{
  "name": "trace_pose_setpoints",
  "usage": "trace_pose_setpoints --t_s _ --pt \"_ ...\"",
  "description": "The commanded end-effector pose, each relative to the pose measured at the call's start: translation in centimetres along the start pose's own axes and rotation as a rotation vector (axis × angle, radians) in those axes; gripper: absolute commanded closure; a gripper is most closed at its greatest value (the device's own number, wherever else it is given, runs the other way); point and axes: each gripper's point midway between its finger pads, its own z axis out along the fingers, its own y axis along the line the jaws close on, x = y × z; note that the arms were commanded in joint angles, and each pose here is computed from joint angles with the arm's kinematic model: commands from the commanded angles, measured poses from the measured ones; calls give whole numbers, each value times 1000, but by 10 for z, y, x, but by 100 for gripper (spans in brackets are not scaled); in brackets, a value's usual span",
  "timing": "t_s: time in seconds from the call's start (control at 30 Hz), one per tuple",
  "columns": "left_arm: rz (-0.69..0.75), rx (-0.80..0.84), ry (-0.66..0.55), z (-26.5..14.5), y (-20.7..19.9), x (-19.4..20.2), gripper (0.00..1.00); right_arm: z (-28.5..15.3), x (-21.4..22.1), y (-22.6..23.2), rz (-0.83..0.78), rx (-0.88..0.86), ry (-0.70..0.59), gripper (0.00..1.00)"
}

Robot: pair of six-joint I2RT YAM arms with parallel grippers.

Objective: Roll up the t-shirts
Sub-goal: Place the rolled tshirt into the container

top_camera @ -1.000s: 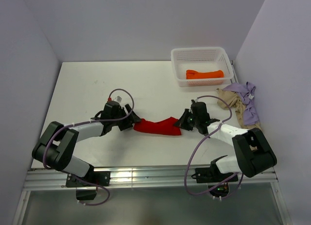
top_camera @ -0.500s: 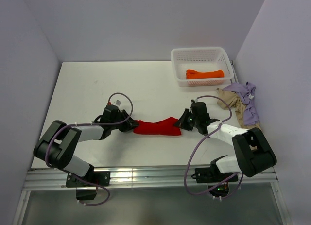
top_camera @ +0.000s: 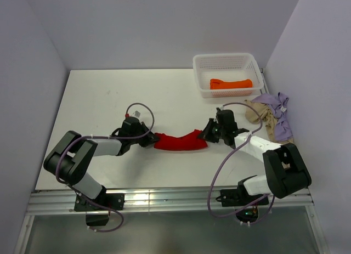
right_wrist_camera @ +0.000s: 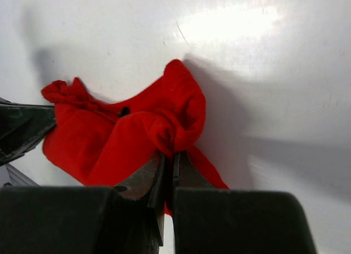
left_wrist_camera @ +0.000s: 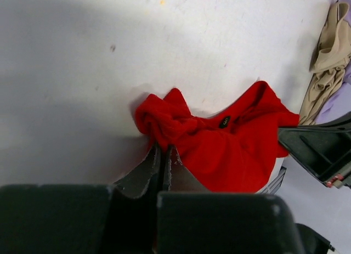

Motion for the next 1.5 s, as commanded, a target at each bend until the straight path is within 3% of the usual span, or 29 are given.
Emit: trace_pose_setpoints --t_s 0.0,0.23,0.57,0.8,1.0,1.2,1.33,1.47 --pt "29 42 -19 12 -33 -16 100 -6 -40 27 -41 -58 -60 100" --pt "104 124 -109 23 -102 -65 100 -22 -116 59 -60 -38 -159 100" --pt "317 332 -268 39 -237 -148 100 -32 -248 80 1 -77 -309 100" --pt "449 479 -386 44 -295 -186 100 -16 -339 85 18 -127 -400 100" --pt "535 575 -386 62 -323 -194 100 38 -374 42 89 -100 -366 100" --pt "493 621 -316 92 -325 -180 100 87 -329 8 162 -80 -225 100" --pt "487 579 -334 78 -317 -181 100 91 -302 11 142 -106 -174 100" --pt "429 551 -346 53 -304 -199 100 90 -266 44 101 -152 -132 100"
